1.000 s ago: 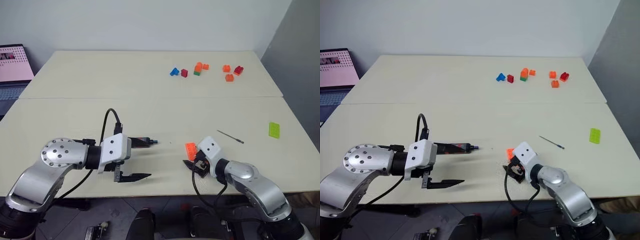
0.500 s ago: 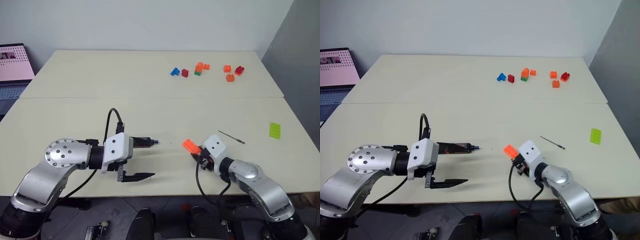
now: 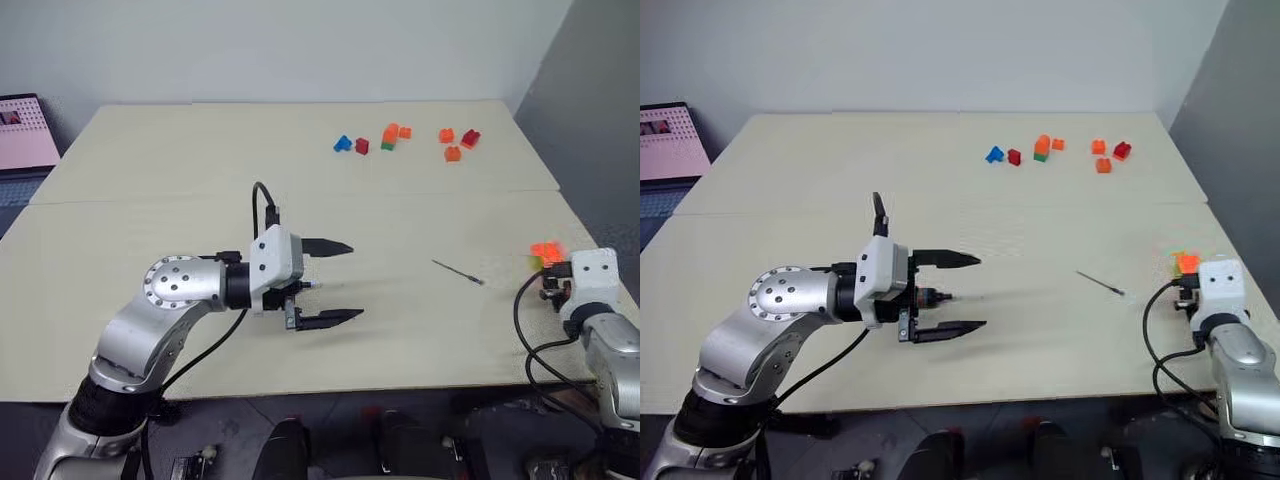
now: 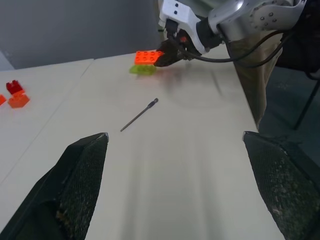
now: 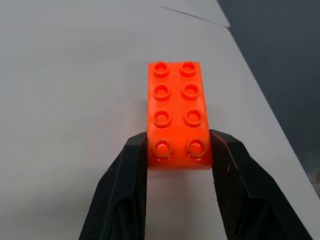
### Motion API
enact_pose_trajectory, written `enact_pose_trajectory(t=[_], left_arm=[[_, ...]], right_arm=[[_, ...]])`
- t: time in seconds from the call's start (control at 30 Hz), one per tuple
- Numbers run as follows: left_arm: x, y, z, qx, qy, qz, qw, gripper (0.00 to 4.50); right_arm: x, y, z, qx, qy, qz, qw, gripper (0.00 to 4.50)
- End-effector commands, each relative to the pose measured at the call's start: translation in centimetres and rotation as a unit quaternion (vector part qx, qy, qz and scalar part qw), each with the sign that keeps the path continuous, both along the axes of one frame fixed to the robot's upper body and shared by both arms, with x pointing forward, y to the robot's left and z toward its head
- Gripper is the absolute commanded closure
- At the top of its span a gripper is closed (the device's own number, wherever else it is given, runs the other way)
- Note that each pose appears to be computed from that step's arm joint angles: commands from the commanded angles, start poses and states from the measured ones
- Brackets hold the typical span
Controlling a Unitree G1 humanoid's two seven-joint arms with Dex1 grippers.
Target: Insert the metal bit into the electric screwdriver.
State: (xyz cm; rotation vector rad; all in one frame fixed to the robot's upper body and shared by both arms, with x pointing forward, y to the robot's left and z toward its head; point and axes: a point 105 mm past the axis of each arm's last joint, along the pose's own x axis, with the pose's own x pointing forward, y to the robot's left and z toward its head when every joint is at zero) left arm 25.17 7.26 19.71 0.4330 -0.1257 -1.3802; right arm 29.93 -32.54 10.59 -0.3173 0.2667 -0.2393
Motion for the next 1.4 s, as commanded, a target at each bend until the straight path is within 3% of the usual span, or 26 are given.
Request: enact_pose_trajectory(t=[0.03, 0.17, 0.2, 0.23, 0.27, 0.53, 0.6, 0.7, 0.8, 0.97, 1.07, 1.17, 1.4], left_arm=[[-0.1, -0.5, 0.7, -0.006, -0.018, -0.012, 1.000, 0.00], [0.0, -0.7, 0.6, -0.005, -0.020, -0.014, 1.000, 0.00], [0.0, -0.7, 0.5, -0.004, -0.020, -0.014, 1.000, 0.00], [-0.1, -0.6, 0.5, -0.002, -0.016, -0.014, 1.000, 0.00], [-0.1, -0.5, 0.4, 0.000, -0.014, -0.013, 1.000, 0.00], [0.3, 0.3, 0.2, 0.003, -0.008, 0.011, 1.000, 0.00], [0.7, 1.0, 0.3, 0.004, -0.010, 0.029, 1.000, 0.00], [1.8, 2.9, 0.4, 0.022, -0.010, 0.078, 0.997, 0.00], [2.5, 4.7, 0.3, 0.057, -0.014, 0.109, 0.992, 0.00], [3.2, 7.7, -0.8, 0.168, -0.020, 0.107, 0.980, 0.00], [4.1, 9.5, -2.1, 0.272, -0.027, 0.104, 0.956, 0.00], [4.9, 10.1, -2.4, 0.316, -0.028, 0.086, 0.945, 0.00], [6.8, 8.9, -3.7, 0.356, -0.026, 0.056, 0.932, 0.00]], right_arm=[[0.6, -1.0, 1.2, 0.009, -0.026, -0.010, 1.000, 3.08], [1.0, -1.7, 1.1, 0.037, -0.037, -0.024, 0.998, 3.08], [1.0, -2.0, 1.3, 0.047, -0.045, -0.033, 0.997, 2.73], [1.0, -2.1, 1.4, 0.066, -0.052, -0.038, 0.996, 2.73], [1.0, -2.1, 1.6, 0.075, -0.057, -0.037, 0.995, 2.34], [0.6, -1.7, 3.1, 0.078, -0.078, -0.008, 0.994, 0.59], [0.6, -0.4, 4.0, 0.073, -0.082, 0.045, 0.993, 0.13], [0.2, 3.6, 5.4, 0.040, -0.066, 0.187, 0.979, 0.06], [-0.9, 8.1, 5.9, 0.031, -0.032, 0.327, 0.944, 0.06], [-4.4, 16.0, 7.4, 0.023, 0.023, 0.565, 0.825, 0.06], [-6.1, 18.0, 7.6, 0.020, 0.058, 0.637, 0.768, 0.06], [-6.2, 18.6, 7.5, 0.013, 0.076, 0.656, 0.751, 0.06], [-6.2, 19.7, 7.1, 0.016, 0.078, 0.666, 0.742, 0.06]])
